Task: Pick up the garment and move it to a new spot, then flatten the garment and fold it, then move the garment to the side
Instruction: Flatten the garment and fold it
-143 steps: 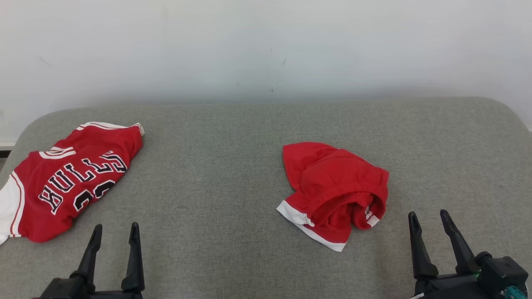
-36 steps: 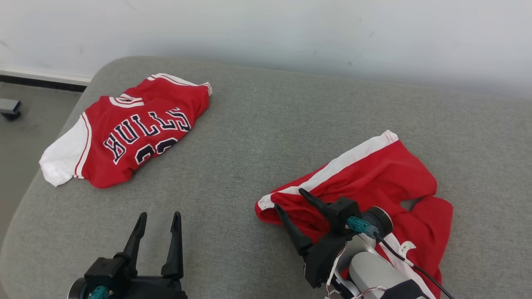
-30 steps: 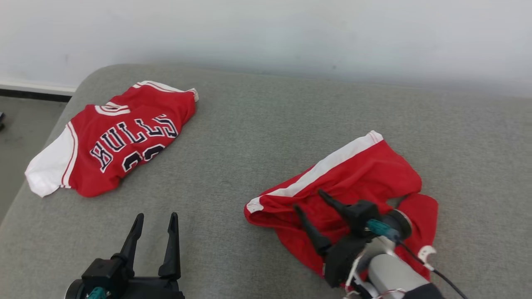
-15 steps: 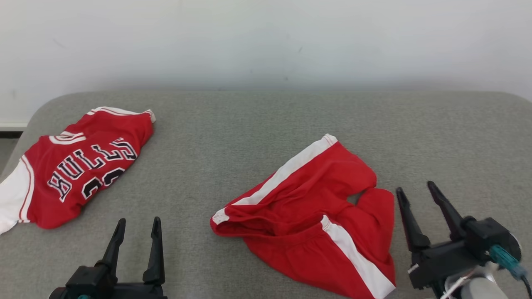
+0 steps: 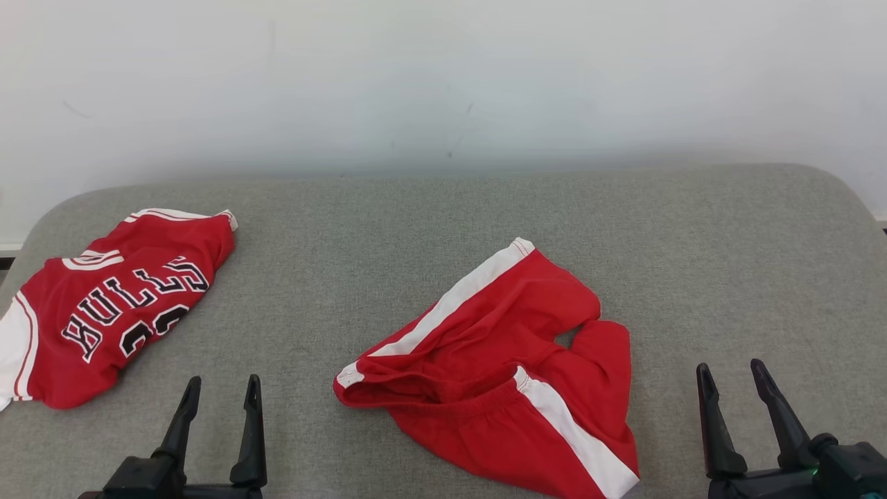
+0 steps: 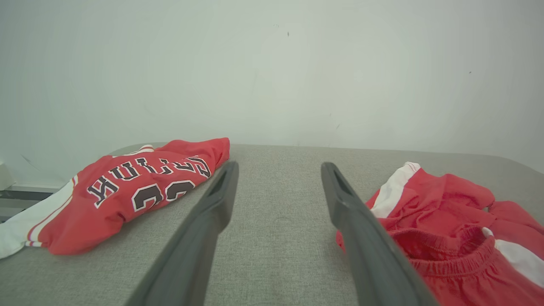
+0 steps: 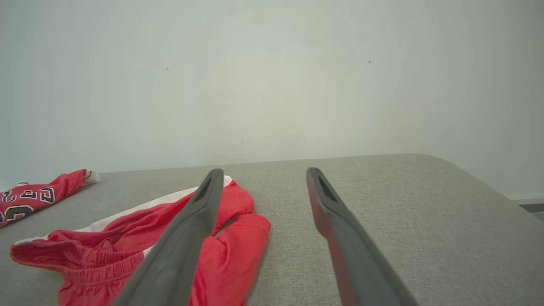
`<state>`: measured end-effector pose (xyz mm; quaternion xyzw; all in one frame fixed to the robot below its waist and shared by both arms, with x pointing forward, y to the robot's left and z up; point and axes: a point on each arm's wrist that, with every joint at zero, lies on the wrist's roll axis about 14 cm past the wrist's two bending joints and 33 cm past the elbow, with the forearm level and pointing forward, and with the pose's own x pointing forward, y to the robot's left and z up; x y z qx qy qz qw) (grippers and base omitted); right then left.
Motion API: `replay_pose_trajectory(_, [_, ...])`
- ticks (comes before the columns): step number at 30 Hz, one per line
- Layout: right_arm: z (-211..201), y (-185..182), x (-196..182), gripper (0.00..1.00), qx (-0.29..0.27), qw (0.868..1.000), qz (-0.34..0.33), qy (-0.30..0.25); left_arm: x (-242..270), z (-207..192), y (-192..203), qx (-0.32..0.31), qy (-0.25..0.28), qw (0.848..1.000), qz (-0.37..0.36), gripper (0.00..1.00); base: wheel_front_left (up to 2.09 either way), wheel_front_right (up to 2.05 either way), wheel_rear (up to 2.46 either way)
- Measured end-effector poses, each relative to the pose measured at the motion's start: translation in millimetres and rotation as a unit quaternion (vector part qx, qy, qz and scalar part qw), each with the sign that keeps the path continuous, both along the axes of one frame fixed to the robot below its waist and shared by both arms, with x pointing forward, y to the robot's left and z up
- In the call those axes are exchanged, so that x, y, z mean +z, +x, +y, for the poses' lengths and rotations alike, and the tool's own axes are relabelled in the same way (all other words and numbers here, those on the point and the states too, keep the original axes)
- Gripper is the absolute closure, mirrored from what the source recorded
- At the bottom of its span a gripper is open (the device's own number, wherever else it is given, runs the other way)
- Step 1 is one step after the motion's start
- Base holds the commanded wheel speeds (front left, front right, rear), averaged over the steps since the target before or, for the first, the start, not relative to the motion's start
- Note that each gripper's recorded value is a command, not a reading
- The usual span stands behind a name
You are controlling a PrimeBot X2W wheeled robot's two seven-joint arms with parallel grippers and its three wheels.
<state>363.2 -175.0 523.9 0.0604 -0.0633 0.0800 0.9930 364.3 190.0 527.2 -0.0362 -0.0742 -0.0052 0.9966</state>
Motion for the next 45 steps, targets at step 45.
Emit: replay_pose_trajectory(45, [-69,-21,-26,0.0,-0.118,0.992,0.044,0.011,-81,-254,43,-0.424,0.077,0.886,0.175,0.0,0.0,0.0,0.0])
